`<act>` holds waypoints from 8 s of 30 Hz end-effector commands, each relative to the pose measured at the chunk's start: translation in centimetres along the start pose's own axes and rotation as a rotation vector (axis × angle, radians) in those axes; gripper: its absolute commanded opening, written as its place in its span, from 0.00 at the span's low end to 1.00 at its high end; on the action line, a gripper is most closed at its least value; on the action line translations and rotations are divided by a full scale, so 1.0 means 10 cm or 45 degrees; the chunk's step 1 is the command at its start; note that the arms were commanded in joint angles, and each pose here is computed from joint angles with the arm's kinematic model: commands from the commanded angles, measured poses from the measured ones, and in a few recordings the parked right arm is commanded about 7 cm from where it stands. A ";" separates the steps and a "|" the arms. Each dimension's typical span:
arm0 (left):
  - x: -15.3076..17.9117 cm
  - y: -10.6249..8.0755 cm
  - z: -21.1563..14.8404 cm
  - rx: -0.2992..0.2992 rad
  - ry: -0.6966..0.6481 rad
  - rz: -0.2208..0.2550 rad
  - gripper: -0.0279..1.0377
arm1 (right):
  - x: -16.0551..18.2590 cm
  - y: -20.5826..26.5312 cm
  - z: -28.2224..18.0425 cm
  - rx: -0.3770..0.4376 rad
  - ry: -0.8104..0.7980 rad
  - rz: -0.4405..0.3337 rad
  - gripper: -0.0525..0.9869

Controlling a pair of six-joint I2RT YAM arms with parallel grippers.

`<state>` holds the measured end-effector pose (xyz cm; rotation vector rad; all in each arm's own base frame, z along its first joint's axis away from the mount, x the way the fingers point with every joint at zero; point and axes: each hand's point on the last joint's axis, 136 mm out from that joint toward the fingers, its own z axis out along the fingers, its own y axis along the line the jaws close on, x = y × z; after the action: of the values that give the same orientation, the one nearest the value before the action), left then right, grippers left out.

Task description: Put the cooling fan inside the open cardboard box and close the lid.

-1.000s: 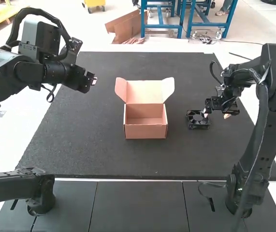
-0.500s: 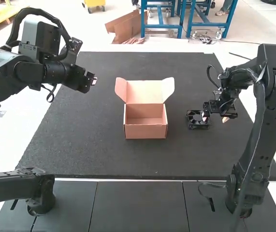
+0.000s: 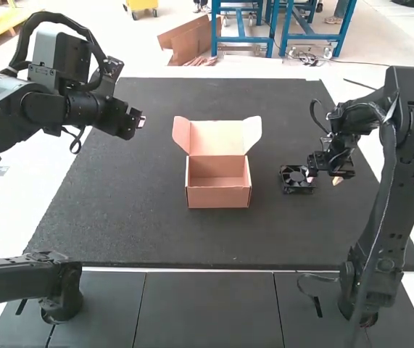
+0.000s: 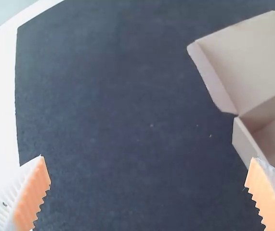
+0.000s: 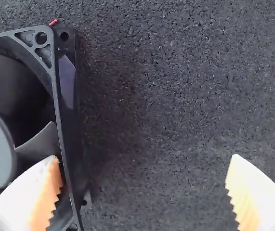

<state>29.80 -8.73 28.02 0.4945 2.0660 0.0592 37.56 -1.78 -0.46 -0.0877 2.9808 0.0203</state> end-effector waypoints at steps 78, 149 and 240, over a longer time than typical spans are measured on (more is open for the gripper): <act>0.34 -0.07 -0.19 0.026 0.054 0.021 0.93 | 0.48 1.50 -2.12 -0.404 -0.500 0.060 0.04; 0.51 -0.10 -0.06 0.021 0.071 0.014 0.93 | 0.16 2.74 -0.88 -0.340 -0.492 0.323 0.03; 0.19 0.22 1.85 -0.145 0.311 -0.323 0.93 | -0.68 1.75 -1.91 -0.522 -0.787 -0.108 0.92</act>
<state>44.09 -8.53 15.90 0.1811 2.3666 0.1081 39.22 15.22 17.60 -0.2164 2.3583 0.4903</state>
